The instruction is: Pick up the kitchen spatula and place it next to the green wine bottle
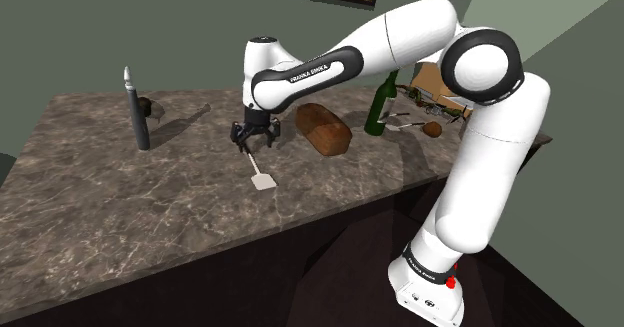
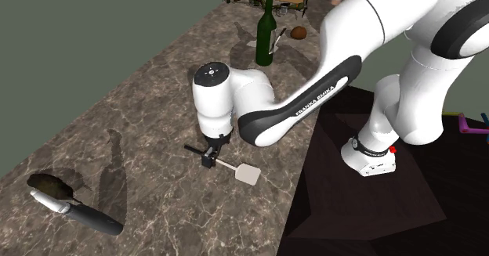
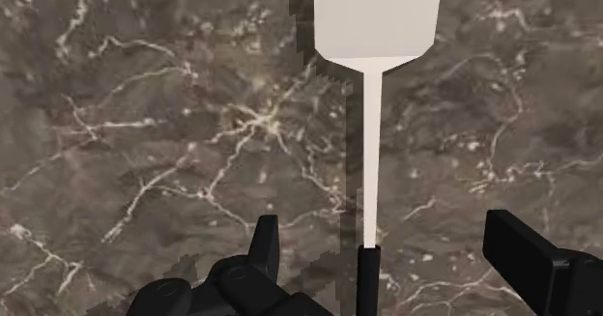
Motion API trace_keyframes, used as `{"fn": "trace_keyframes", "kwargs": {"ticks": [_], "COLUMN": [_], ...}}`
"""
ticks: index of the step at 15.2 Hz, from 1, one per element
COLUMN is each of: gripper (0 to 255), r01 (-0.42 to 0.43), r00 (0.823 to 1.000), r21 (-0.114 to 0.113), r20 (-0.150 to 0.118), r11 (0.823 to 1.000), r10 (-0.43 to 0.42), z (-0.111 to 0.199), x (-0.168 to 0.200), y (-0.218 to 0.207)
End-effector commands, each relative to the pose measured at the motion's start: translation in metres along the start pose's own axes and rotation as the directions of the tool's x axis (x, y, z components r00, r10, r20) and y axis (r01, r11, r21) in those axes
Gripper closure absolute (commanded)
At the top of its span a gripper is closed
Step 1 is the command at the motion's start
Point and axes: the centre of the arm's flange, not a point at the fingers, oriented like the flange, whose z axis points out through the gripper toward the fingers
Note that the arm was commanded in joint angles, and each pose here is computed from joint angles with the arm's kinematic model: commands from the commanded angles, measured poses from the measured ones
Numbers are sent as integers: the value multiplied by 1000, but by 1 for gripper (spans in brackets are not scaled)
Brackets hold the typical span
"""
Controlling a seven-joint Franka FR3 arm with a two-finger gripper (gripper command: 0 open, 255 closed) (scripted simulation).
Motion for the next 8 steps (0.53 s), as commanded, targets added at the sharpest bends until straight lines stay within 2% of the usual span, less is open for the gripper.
{"fn": "trace_keyframes", "kwargs": {"ticks": [1,8], "gripper": [0,0], "r01": [-9,-9], "r00": [1000,1000], "r21": [3,3], "r20": [-5,-5], "r11": [1000,1000], "r10": [9,9], "z": [8,43], "x": [3,3], "y": [-5,-5]}}
